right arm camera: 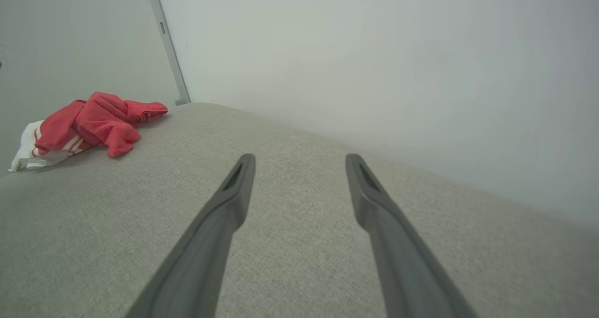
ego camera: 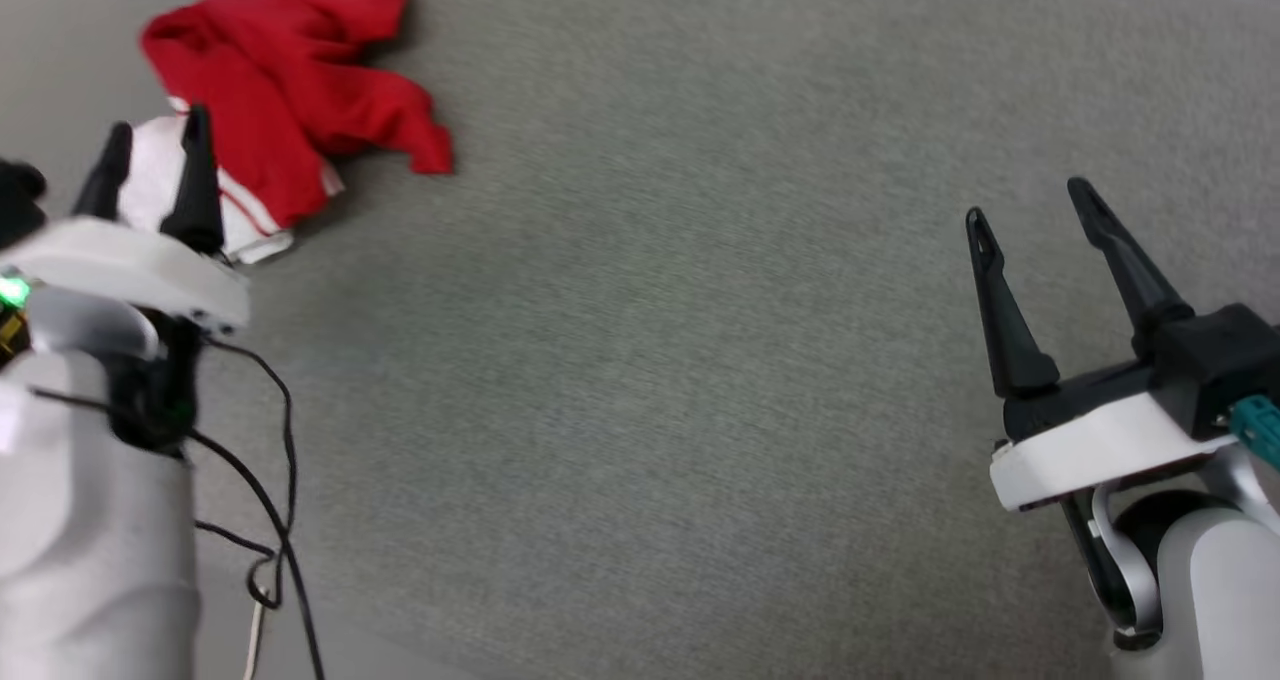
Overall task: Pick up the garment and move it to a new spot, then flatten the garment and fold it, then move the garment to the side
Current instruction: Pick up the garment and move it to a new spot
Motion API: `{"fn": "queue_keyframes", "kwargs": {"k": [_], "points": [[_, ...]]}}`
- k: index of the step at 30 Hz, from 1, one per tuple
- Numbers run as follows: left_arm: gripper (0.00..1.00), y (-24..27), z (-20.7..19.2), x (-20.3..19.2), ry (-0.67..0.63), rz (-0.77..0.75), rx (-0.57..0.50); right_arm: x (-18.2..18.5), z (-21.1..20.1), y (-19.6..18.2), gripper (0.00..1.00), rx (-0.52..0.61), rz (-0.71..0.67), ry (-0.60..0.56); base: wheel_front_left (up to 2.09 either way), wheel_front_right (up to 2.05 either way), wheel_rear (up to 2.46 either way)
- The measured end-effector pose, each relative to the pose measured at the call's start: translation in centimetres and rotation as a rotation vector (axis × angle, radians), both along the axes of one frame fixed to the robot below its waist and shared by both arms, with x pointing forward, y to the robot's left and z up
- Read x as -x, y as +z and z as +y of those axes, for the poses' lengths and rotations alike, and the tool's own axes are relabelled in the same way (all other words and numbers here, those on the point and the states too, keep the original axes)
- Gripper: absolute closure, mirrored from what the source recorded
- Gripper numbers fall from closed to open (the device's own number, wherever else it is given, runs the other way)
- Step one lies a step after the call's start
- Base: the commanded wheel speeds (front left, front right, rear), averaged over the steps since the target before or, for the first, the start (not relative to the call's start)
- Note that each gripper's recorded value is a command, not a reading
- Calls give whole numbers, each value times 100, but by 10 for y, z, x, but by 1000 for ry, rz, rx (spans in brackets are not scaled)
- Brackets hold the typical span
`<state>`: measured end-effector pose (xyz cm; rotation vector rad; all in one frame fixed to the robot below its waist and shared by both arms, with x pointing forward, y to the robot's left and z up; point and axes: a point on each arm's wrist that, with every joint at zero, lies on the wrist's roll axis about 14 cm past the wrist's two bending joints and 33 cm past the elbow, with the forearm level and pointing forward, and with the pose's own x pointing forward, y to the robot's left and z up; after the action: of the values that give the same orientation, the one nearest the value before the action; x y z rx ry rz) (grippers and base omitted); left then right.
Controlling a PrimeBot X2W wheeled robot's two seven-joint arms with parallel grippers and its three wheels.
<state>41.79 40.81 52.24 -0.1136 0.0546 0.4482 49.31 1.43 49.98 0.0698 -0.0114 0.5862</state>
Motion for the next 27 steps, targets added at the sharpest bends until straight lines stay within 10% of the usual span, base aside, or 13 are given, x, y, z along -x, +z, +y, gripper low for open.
{"fn": "queue_keyframes", "kwargs": {"k": [13, 27], "points": [[0, -82, 19, -78, -87, 512, 222, -33, -44, -46, 0, 25, 35, -117, 0, 0, 0], [7, -167, 18, -59, -16, 937, 417, -47, -72, -68, 0, 47, 36, -188, 0, 0, 0]]}}
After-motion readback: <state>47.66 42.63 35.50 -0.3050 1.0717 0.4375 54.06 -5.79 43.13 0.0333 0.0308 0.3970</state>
